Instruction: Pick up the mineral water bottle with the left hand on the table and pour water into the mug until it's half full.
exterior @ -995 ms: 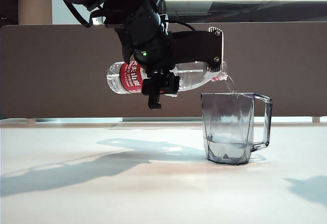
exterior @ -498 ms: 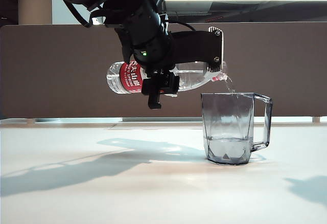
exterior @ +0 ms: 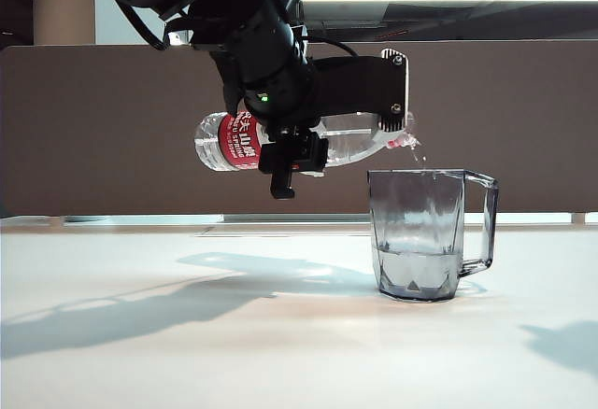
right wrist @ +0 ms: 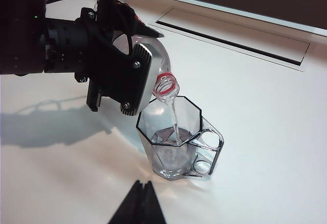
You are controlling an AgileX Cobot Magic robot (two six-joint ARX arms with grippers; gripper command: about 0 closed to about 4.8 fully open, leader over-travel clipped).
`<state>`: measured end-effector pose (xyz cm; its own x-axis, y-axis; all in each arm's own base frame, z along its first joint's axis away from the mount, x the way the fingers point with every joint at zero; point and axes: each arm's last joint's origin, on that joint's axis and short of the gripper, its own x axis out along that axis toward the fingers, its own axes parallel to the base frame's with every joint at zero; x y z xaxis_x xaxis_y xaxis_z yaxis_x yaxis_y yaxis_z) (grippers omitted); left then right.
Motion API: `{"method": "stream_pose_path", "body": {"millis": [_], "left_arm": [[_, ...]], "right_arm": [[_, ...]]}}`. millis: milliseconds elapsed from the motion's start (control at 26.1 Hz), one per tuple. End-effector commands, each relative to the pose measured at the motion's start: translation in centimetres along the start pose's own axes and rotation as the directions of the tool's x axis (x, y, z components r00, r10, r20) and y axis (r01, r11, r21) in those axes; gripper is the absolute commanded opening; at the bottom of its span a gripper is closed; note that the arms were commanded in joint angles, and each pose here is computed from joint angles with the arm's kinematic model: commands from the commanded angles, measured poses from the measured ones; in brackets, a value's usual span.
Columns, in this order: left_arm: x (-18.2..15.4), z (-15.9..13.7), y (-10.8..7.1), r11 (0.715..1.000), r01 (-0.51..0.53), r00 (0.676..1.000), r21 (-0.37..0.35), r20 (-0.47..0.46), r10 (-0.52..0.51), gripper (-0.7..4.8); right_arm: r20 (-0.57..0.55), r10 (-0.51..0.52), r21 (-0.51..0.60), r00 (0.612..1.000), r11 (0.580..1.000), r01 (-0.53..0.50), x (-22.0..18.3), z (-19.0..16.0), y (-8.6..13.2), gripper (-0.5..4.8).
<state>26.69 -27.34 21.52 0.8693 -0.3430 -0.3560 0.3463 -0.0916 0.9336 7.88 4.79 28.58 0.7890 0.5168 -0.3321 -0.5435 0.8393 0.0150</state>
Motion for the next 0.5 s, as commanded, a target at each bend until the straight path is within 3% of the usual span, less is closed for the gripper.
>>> {"method": "stream_pose_path", "body": {"millis": [38, 498], "left_arm": [[-0.2, 0.11, 0.97, 0.998, -0.057, 0.998, -0.02, -0.001, 0.057, 2.13], [-0.2, 0.12, 0.97, 0.998, -0.057, 0.998, 0.013, 0.0, 0.057, 2.13]], "right_arm": [[0.027, 0.002, -0.004, 1.0, 1.0, -0.001, -0.18, 0.41, 0.01, -0.02], [0.027, 0.002, -0.004, 1.0, 1.0, -0.001, -0.18, 0.41, 0.01, -0.02]]}}
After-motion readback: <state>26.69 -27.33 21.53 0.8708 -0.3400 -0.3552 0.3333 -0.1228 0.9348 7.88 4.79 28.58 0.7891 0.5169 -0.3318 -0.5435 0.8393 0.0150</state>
